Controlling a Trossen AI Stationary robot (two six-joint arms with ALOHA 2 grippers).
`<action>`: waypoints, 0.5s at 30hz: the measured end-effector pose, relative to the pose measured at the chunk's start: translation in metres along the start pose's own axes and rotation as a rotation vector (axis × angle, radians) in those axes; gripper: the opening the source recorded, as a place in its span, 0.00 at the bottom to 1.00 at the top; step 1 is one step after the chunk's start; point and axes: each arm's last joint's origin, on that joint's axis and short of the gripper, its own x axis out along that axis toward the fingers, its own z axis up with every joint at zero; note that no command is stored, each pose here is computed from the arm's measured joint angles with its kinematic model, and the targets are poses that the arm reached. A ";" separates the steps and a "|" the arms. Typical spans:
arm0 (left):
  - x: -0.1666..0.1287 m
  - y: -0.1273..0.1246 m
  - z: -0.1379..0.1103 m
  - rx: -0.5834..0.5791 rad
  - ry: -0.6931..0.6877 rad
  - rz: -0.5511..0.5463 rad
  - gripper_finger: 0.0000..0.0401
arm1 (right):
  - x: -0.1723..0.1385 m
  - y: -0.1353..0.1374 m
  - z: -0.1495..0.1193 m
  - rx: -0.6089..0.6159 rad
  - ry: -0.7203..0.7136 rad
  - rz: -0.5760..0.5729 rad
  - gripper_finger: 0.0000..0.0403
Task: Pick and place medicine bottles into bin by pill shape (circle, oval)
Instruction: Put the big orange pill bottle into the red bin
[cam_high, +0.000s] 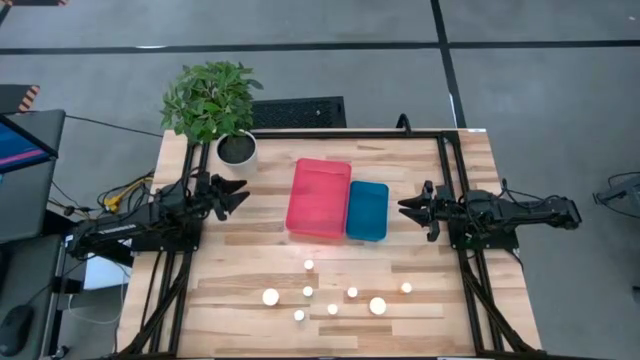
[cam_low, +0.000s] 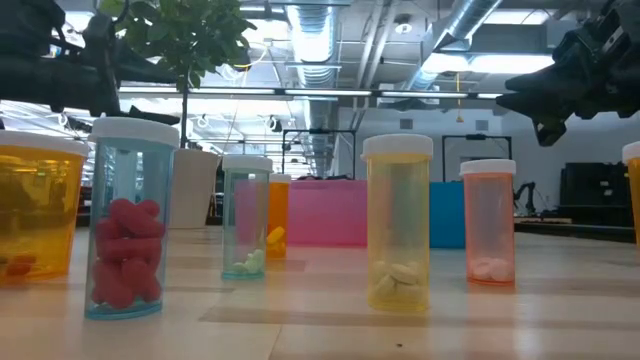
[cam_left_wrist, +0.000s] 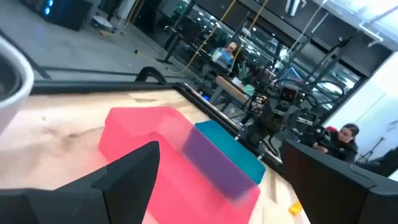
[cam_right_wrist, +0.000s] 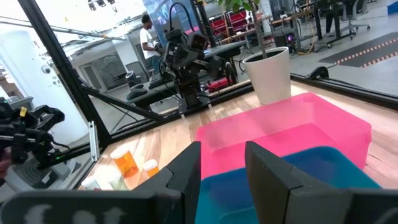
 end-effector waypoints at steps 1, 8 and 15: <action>0.000 0.000 0.000 -0.020 0.000 0.000 0.82 | 0.000 0.000 0.000 0.000 -0.002 0.001 0.35; 0.000 0.000 0.000 -0.020 -0.002 -0.001 0.82 | 0.000 0.000 0.001 0.001 -0.012 0.001 0.34; 0.000 0.000 0.001 -0.048 -0.017 0.017 0.82 | 0.000 0.001 0.005 0.050 -0.047 0.014 0.34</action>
